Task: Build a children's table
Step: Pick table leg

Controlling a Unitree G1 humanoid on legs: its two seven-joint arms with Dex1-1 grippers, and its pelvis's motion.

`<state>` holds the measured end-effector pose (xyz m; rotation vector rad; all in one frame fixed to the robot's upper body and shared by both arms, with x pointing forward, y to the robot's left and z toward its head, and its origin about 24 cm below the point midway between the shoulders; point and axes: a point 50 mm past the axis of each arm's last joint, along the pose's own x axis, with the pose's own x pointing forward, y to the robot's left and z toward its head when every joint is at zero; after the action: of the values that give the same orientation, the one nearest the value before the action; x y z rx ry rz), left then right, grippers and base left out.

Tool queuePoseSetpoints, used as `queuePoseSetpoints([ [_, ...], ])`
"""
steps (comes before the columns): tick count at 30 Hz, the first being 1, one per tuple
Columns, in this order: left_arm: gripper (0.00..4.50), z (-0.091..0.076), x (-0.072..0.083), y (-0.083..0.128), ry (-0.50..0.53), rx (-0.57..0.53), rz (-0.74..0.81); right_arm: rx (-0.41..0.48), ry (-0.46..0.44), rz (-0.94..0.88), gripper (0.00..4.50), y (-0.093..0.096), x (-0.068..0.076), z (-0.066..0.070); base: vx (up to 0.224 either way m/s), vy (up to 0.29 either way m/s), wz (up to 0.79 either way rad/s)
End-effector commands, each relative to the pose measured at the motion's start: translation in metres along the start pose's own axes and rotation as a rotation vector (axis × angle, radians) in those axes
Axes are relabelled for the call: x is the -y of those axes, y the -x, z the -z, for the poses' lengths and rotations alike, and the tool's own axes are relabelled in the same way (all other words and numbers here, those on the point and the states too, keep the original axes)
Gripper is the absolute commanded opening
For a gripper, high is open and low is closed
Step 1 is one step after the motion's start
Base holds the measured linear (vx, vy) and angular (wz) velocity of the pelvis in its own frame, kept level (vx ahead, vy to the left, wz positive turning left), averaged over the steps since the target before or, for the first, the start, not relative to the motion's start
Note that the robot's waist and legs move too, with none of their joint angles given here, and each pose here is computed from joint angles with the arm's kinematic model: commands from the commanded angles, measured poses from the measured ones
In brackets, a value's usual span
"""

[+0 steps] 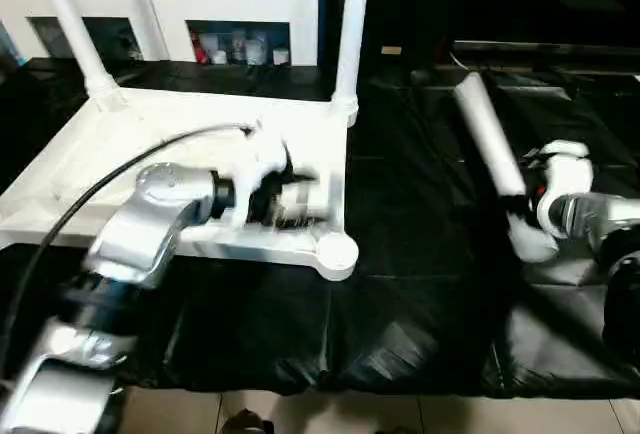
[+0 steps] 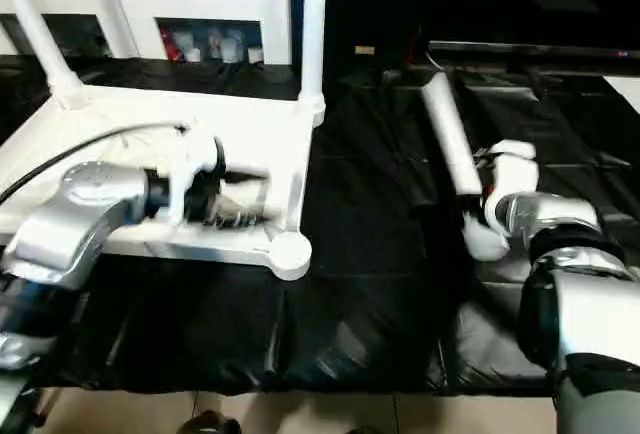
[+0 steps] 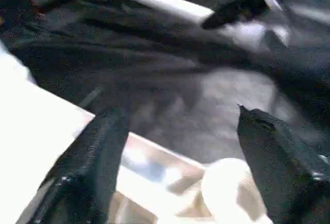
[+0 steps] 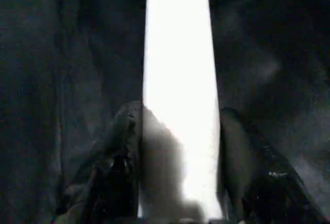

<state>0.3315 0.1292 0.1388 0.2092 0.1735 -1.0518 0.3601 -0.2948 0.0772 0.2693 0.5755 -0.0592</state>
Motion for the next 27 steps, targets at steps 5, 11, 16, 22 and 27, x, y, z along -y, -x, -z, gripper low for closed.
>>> queuePoseSetpoints([
  [5, 4.49, -0.013, 0.001, -0.013, 0.097, 0.124, -0.091, 0.39, -0.169, -0.364, 1.86, 0.011, -0.02, -0.038, 0.0, 0.0, 0.0],
  [11, 4.5, -0.026, 0.004, -0.032, 0.285, 0.183, -0.046, 0.5, -0.231, -0.839, 1.85, 0.032, -0.052, -0.033, 0.0, 0.0, 0.0],
  [16, 4.5, -0.057, 0.011, -0.041, 0.478, 0.353, 0.116, 0.501, -0.234, -1.133, 1.84, 0.057, -0.073, -0.011, 0.0, 0.0, 0.0],
  [22, 4.5, -0.073, 0.016, -0.049, 0.54, 0.4, 0.212, 0.428, -0.2, -1.268, 1.84, 0.07, -0.094, 0.009, 0.0, 0.0, 0.0],
  [27, 4.5, -0.075, 0.023, -0.055, 0.553, 0.388, 0.244, 0.358, -0.168, -1.295, 1.84, 0.072, -0.108, 0.017, 0.0, 0.0, 0.0],
])
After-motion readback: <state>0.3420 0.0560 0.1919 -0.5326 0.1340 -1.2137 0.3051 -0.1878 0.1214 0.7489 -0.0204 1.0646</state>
